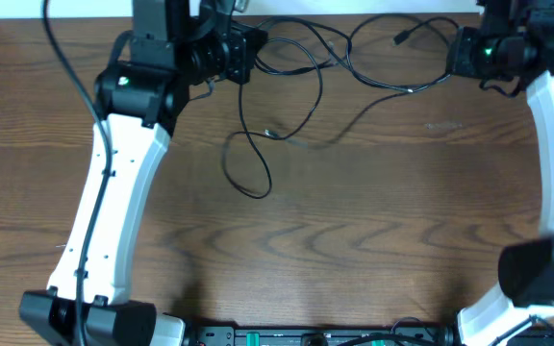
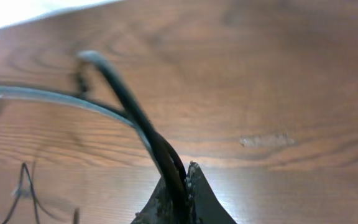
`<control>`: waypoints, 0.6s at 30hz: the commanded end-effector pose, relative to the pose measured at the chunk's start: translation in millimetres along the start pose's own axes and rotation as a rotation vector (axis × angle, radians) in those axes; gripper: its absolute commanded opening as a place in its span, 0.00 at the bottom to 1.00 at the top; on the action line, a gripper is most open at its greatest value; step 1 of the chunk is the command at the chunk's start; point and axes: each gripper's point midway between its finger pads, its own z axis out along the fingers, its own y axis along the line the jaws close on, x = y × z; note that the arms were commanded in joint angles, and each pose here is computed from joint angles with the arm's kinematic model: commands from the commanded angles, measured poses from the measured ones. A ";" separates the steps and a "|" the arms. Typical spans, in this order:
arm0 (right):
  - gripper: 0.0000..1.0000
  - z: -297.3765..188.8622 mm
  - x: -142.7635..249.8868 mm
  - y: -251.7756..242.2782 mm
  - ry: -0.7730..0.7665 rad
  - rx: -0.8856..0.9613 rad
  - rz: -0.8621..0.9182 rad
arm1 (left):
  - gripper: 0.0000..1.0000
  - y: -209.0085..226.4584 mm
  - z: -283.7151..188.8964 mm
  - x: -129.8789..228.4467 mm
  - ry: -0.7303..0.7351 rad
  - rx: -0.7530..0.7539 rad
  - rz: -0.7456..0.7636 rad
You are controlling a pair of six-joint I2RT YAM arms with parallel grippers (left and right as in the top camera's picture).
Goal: Untangle cables
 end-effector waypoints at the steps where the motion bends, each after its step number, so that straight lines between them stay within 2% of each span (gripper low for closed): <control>1: 0.01 34.9 11.2 -42.8 0.082 0.115 0.079 | 0.07 28.0 -21.5 -10.5 -0.040 -0.136 -0.023; 10: 0.01 95.9 44.4 -86.7 0.254 0.162 0.159 | 0.07 90.7 -61.1 -12.9 -0.072 -0.390 -0.074; 18: 0.01 109.0 55.3 -106.8 0.298 0.188 0.194 | 0.07 160.2 -107.6 1.9 -0.060 -0.673 -0.159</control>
